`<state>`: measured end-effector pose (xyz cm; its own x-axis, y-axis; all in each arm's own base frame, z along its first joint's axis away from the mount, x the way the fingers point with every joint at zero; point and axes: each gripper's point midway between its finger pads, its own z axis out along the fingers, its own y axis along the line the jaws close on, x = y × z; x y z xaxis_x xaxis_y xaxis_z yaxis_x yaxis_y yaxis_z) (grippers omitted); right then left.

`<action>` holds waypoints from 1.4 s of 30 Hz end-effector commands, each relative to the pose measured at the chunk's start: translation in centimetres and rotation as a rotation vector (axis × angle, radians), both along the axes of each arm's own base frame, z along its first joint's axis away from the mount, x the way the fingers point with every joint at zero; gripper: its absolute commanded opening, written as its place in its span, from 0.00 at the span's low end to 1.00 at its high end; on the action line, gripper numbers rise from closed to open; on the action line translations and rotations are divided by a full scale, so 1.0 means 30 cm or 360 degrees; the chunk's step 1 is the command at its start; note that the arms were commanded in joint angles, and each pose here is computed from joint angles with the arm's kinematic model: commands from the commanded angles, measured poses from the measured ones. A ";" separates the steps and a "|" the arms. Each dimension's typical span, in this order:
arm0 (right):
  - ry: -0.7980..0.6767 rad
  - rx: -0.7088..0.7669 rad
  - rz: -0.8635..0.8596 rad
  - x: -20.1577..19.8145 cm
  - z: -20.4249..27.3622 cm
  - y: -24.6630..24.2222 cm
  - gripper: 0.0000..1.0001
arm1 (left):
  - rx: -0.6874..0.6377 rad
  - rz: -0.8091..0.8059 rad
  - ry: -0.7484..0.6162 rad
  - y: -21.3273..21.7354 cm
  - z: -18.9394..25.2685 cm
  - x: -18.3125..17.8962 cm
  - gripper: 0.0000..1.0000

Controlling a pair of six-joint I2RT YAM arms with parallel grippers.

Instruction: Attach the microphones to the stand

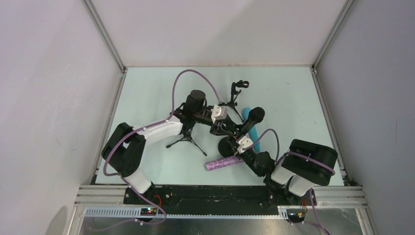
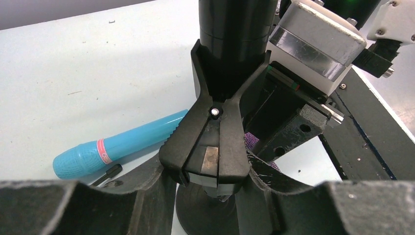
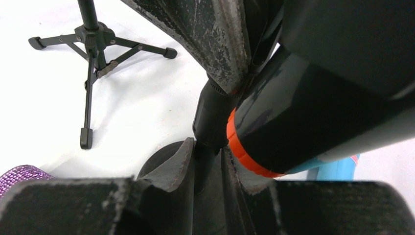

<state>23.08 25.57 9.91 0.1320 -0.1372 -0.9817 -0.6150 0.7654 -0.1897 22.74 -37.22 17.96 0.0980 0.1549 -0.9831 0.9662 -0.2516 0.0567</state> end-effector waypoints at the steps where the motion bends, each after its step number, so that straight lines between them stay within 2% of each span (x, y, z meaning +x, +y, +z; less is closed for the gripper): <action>1: 0.0003 -0.0152 0.0027 -0.023 -0.059 -0.004 0.19 | -0.0066 0.0014 -0.0138 -0.019 0.059 0.019 0.00; 5: -0.0013 -0.0159 -0.0012 -0.018 -0.052 -0.013 0.33 | -0.0053 0.0075 -0.0169 -0.018 0.060 0.041 0.00; 12: -0.0017 -0.0165 -0.0031 -0.017 -0.052 -0.016 0.51 | -0.0063 0.0153 -0.0183 -0.024 0.080 0.070 0.00; 15: -0.0029 -0.0169 -0.0062 -0.010 -0.046 -0.016 0.66 | -0.0070 0.0181 -0.0179 -0.028 0.087 0.079 0.00; 18: -0.0066 -0.0210 -0.0151 0.004 -0.040 -0.029 0.82 | -0.0082 0.0228 -0.0185 -0.031 0.099 0.097 0.00; 24: -0.0129 -0.0261 -0.0400 0.043 -0.011 -0.038 0.97 | -0.0119 0.0344 -0.0165 -0.039 0.120 0.139 0.00; 27: -0.0124 -0.0245 -0.0499 0.051 -0.002 -0.047 0.96 | -0.0126 0.0433 -0.0145 -0.038 0.123 0.165 0.00; 32: -0.0110 -0.0169 -0.0550 0.045 0.024 -0.053 0.83 | -0.0146 0.0494 -0.0114 -0.040 0.128 0.184 0.00; 36: -0.0071 -0.0047 -0.0514 0.028 0.046 -0.059 0.78 | -0.0163 0.0516 -0.0103 -0.039 0.134 0.188 0.00; 39: -0.0021 0.0071 -0.0463 0.014 0.058 -0.048 0.78 | -0.0177 0.0539 -0.0097 -0.039 0.139 0.193 0.00; 42: 0.0041 0.0190 -0.0414 -0.005 0.066 -0.047 0.83 | -0.0186 0.0554 -0.0081 -0.039 0.139 0.198 0.00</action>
<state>23.64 24.05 10.78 0.1091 -0.2058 -0.9725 -0.3728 0.8985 -0.2319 27.79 -37.97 18.73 0.0298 0.1651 -0.9858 0.9968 0.0678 0.0415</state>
